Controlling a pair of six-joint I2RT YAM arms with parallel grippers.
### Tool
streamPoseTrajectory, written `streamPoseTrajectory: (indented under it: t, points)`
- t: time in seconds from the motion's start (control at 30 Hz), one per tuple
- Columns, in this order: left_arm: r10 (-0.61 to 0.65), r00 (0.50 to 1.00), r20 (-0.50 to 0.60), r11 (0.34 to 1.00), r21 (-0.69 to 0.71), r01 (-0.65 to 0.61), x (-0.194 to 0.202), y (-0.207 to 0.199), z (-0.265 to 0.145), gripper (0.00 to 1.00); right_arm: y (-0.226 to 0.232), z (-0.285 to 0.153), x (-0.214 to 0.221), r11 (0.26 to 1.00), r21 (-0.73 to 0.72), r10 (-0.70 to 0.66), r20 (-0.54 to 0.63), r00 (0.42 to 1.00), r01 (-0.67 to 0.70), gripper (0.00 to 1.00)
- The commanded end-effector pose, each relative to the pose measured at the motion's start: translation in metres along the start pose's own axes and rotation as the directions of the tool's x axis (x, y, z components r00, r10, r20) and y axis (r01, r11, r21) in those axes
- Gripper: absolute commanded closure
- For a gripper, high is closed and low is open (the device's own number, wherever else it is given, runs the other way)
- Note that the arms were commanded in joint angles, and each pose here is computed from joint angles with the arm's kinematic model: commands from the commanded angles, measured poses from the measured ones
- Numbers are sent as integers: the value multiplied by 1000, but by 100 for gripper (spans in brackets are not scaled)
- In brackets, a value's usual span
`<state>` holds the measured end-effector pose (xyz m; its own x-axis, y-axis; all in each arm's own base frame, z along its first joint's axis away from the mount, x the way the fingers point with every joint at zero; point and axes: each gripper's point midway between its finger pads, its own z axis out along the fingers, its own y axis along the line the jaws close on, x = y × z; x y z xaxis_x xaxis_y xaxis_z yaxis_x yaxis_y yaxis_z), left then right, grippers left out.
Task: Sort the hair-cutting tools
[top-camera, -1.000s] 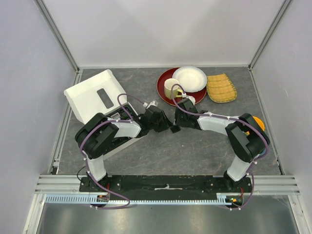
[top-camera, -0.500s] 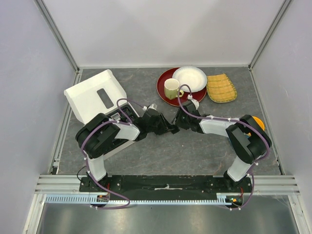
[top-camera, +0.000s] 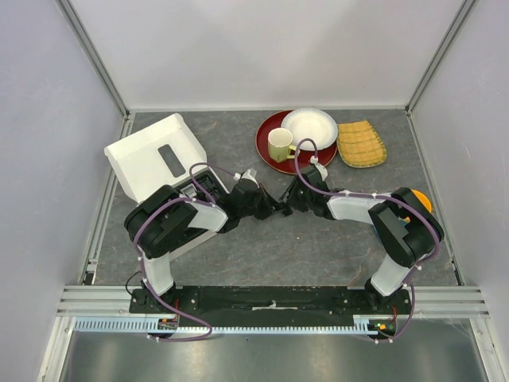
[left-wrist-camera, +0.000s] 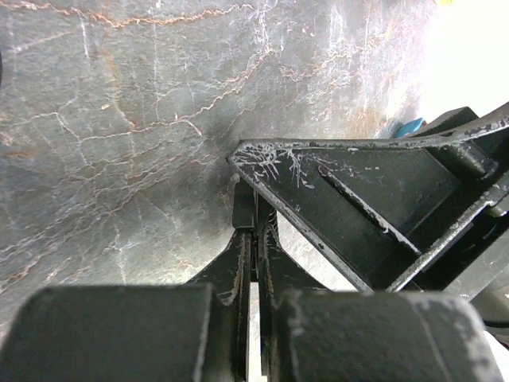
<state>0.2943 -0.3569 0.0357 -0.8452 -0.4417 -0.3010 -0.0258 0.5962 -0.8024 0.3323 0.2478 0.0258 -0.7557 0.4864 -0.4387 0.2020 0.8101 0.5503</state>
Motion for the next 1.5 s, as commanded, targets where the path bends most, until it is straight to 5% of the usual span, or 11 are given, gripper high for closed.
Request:
streamPoseTrajectory:
  t: [0.0,0.2,0.4,0.6,1.0,1.47]
  points:
    - [20,1000,15,999,-28,-19,1,4,-4,98,-25,-4,27,997,74,-3,-95,995,10,56]
    - [73,997,-21,994,-74,-74,0,2,-14,98,-19,-19,-2,995,83,-57,-22,998,59,53]
    - [173,984,-45,980,-93,-176,-11,-21,-43,98,-14,-58,-55,986,119,-123,84,989,113,39]
    - [100,995,-15,987,-126,-101,-38,-22,-88,98,-10,-100,-71,975,95,-211,140,967,199,2]
    - [13,985,171,986,-169,16,-110,14,-176,98,-41,-122,-30,970,27,-244,96,965,242,2]
    - [-20,999,39,966,-257,29,-97,58,-178,98,-58,-116,-9,970,34,-243,35,969,242,5]
